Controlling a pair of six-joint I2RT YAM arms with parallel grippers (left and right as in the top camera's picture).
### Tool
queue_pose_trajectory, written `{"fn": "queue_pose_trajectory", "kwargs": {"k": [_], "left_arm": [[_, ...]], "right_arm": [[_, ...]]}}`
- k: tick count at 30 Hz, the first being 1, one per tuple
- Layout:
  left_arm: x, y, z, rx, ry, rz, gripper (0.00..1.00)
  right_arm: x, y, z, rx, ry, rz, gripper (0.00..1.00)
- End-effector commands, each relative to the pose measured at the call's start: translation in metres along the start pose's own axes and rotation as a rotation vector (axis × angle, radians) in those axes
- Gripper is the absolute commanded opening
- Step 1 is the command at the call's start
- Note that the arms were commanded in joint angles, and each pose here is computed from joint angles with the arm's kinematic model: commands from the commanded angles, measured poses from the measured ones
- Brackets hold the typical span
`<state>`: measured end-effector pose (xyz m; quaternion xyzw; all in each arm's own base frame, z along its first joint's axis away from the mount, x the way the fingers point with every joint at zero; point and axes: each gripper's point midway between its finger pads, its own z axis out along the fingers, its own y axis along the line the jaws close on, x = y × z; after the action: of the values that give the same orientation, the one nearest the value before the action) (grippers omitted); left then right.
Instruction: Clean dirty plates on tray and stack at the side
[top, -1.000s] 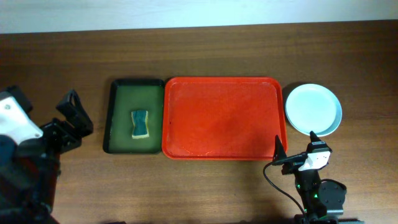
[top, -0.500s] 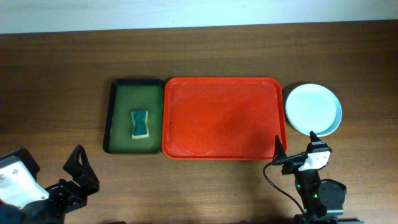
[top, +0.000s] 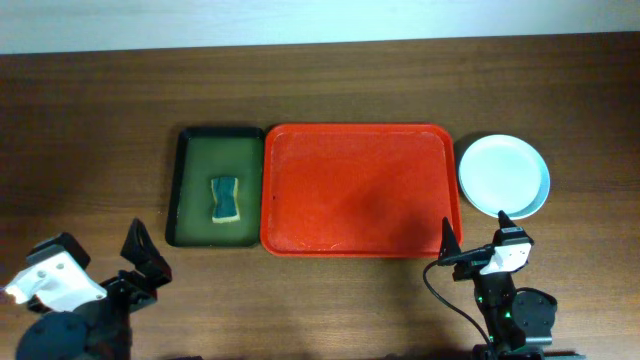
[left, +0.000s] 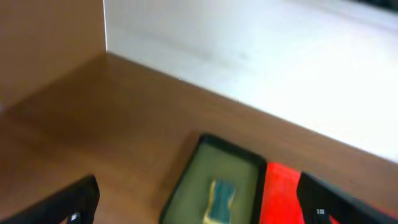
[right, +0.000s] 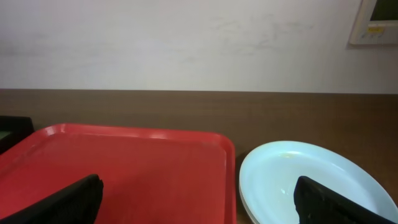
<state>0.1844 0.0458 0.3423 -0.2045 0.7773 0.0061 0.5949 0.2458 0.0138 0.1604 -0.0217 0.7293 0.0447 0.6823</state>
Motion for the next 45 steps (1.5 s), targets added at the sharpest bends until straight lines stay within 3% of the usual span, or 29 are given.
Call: {"fn": "queue_pose_trajectory", "kwargs": {"k": [1, 9, 16, 23, 29, 37, 45], "left_arm": [[0.012, 0.002, 0.019, 0.018, -0.093, -0.024, 1.0], [0.019, -0.001, 0.048, 0.124, -0.43, -0.086, 0.99], [0.046, 0.005, 0.058, 0.143, -0.485, -0.096, 0.99], [0.057, 0.004, 0.056, 0.209, -0.629, -0.125, 0.99], [0.079, 0.001, 0.069, 0.217, -0.558, -0.112, 0.99], [0.157, 0.023, 0.105, 0.082, -0.22, -0.032, 0.99], [0.157, 0.023, 0.105, 0.082, -0.224, -0.023, 0.99]], "right_arm": [[0.002, -0.003, 0.0, 0.014, 0.001, 0.011, 0.99], [0.002, -0.003, 0.0, 0.014, 0.001, 0.011, 0.99], [0.002, -0.003, 0.0, 0.014, 0.001, 0.011, 0.99], [0.002, -0.003, 0.0, 0.014, 0.001, 0.011, 0.99], [0.002, -0.003, 0.0, 0.014, 0.001, 0.011, 0.99], [0.002, -0.003, 0.0, 0.014, 0.001, 0.011, 0.99], [0.002, -0.003, 0.0, 0.014, 0.001, 0.011, 0.98]]}}
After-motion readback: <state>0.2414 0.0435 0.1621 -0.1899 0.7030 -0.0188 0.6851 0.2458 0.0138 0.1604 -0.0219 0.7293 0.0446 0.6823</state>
